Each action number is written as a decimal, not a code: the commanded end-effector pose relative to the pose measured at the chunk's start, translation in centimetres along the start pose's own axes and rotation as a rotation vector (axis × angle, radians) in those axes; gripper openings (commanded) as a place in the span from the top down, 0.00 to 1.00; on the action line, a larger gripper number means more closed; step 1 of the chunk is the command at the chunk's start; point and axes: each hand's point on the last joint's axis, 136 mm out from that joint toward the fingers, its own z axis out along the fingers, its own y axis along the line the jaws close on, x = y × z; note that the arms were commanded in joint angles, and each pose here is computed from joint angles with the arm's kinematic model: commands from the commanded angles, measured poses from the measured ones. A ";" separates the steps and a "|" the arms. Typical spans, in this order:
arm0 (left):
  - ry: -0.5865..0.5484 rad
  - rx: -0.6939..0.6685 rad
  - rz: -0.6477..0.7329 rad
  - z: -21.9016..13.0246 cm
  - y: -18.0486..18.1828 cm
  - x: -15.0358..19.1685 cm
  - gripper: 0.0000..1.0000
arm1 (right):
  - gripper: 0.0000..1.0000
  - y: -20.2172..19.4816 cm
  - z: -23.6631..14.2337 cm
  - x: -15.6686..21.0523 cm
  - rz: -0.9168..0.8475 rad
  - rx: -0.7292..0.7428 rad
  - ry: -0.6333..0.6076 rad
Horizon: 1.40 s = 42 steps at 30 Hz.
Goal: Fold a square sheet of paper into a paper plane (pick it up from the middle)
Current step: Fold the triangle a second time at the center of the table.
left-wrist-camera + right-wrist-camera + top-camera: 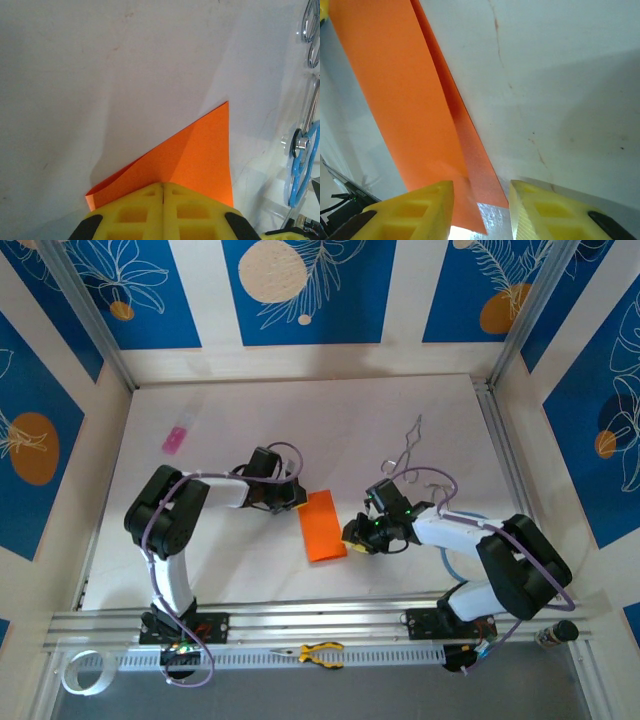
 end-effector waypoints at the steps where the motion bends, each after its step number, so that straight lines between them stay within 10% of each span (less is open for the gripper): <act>1: 0.049 -0.082 -0.040 0.7 3.3 1.8 1.00 | 0.65 0.5 0.3 0.8 0.030 -0.040 0.048; 42: 0.068 0.040 0.194 0.4 -3.0 -2.4 0.87 | 0.76 3.4 2.4 -2.8 -0.071 -0.305 0.153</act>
